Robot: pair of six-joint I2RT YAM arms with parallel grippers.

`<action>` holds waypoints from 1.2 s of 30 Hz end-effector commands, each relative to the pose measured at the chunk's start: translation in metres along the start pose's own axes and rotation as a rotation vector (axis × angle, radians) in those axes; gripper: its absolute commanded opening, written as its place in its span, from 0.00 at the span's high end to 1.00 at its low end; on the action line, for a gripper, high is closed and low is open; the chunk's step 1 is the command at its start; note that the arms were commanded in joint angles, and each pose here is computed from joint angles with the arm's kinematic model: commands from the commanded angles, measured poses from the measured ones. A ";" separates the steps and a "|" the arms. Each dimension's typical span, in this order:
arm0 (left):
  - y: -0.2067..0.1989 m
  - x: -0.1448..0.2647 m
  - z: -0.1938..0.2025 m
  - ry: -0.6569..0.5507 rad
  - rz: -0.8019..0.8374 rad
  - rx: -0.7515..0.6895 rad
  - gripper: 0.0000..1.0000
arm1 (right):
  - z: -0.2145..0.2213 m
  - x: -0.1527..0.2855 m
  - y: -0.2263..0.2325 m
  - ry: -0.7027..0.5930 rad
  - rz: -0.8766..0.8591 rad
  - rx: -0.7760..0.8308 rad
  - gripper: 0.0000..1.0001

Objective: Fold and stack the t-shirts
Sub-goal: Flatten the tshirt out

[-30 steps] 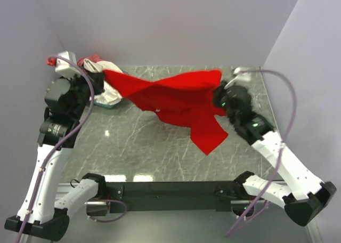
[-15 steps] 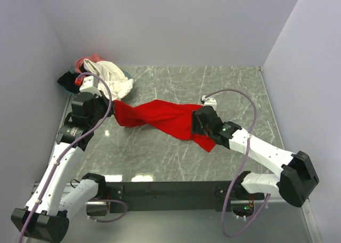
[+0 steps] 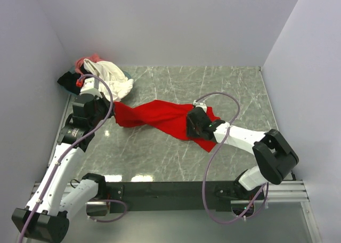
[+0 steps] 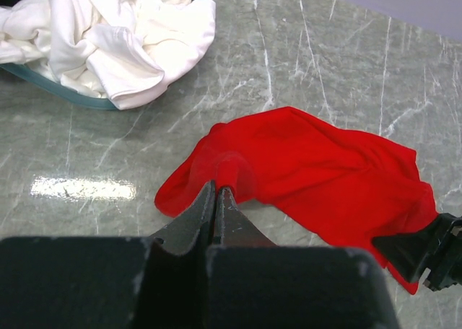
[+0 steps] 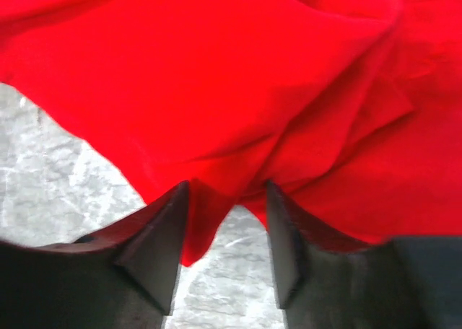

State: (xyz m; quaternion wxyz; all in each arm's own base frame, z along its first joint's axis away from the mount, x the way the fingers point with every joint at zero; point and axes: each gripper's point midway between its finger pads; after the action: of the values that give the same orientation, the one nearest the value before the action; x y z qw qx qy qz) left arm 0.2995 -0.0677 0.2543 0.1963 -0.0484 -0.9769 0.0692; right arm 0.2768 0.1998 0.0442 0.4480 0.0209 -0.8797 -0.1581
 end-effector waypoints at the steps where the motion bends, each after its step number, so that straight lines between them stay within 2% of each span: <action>1: 0.002 0.001 -0.009 -0.044 -0.005 -0.012 0.99 | -0.009 -0.003 0.024 -0.015 -0.089 -0.041 0.49; 2: 0.002 0.001 -0.009 -0.044 -0.005 -0.014 0.99 | -0.007 -0.004 0.028 -0.004 -0.112 -0.043 0.65; 4: 0.002 0.001 -0.009 -0.046 -0.008 -0.014 0.99 | -0.010 -0.004 0.033 -0.005 -0.123 -0.043 0.83; 5: 0.003 0.001 -0.008 -0.043 -0.010 -0.014 0.99 | -0.012 -0.003 0.035 -0.005 -0.123 -0.042 1.00; 13: 0.003 -0.002 -0.005 -0.031 -0.012 -0.012 0.99 | -0.065 0.034 0.087 -0.131 -0.183 0.007 1.00; 19: 0.007 -0.005 -0.003 -0.023 -0.029 -0.022 0.99 | -0.066 0.035 0.110 -0.123 -0.216 0.038 1.00; 24: 0.011 -0.006 -0.003 -0.019 -0.056 -0.028 0.99 | -0.087 0.056 0.097 -0.210 -0.172 0.043 1.00; 30: 0.014 0.000 -0.015 -0.064 -0.070 -0.023 0.99 | -0.154 0.114 0.053 -0.396 -0.142 -0.040 1.00; 33: 0.013 0.007 -0.034 -0.116 -0.074 -0.020 1.00 | -0.197 0.163 0.029 -0.534 -0.145 -0.098 1.00; 35: 0.012 0.018 -0.061 -0.175 -0.076 -0.014 1.00 | -0.212 0.188 0.018 -0.584 -0.124 -0.113 1.00; 36: 0.008 0.030 -0.089 -0.236 -0.071 -0.002 1.00 | -0.229 0.219 0.020 -0.654 -0.148 -0.124 1.00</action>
State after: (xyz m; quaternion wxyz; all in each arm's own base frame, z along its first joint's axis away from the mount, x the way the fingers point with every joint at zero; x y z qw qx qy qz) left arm 0.3032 -0.0537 0.2610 0.1880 -0.0145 -0.9804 0.0567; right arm 0.3370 0.1450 0.2732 0.2127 0.0118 -0.9480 -0.2365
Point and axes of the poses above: each gripper's point midway between its finger pads, its own x axis back along the fingers, its own y axis along the line the jaws close on, z = x × y, and after that the axes turned 13 degrees about -x, right-handed
